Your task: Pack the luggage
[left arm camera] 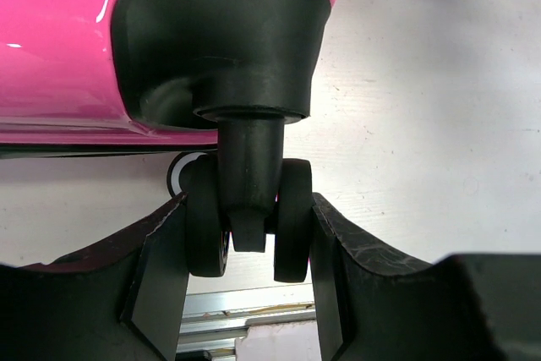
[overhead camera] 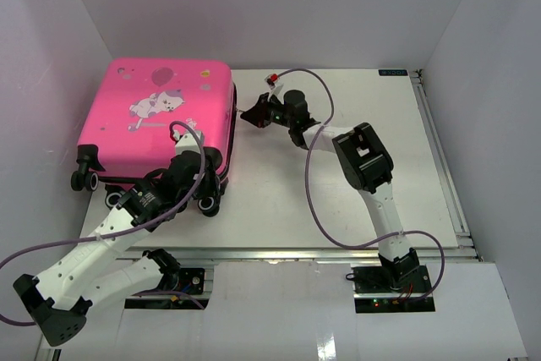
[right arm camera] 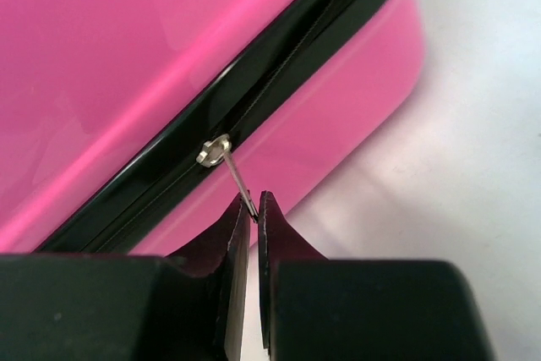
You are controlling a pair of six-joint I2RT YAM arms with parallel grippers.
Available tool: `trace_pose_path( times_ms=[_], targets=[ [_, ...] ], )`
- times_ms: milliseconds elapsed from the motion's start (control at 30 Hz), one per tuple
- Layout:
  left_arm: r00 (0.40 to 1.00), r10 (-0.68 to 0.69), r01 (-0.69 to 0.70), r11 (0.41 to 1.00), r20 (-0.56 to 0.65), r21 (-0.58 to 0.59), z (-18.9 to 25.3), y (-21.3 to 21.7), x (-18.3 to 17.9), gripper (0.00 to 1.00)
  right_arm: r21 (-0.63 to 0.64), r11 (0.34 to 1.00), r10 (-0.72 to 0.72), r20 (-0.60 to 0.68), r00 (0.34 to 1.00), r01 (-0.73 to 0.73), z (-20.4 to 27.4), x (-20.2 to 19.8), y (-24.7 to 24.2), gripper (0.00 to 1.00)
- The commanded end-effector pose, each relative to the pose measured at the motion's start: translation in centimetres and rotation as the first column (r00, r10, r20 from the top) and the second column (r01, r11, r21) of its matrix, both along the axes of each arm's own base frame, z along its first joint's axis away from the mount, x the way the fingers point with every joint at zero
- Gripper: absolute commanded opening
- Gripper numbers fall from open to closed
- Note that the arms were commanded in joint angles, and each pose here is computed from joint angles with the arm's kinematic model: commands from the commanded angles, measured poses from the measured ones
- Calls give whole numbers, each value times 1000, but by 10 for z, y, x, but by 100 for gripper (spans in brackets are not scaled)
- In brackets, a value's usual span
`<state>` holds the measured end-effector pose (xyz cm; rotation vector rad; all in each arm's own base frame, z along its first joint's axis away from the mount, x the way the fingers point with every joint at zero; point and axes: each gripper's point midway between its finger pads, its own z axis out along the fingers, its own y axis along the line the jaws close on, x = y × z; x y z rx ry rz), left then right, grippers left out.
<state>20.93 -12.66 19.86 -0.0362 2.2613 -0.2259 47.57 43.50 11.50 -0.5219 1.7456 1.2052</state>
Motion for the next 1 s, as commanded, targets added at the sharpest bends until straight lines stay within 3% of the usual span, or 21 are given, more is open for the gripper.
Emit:
trace_pose_path(
  times_ms=[0,133,567,800,967],
  targets=[
    [976,-219,219,969,17,-114,15,-31,-21,0,158,924,-362,73,930,347,25,94,-57,8],
    [949,-315,316,938,34,-144,22,-42,-30,0,217,910,-383,107,918,354,43,104,-56,8],
    [831,-555,549,828,-29,-118,-5,-87,-32,0,296,796,-579,118,807,528,70,127,-141,8],
    [739,-673,662,734,-33,-153,-10,-111,-47,0,320,764,-614,89,785,561,58,108,-184,8],
    [713,-699,691,715,-59,-112,-19,-115,-57,0,330,717,-665,60,744,614,44,70,-224,8]
  ],
)
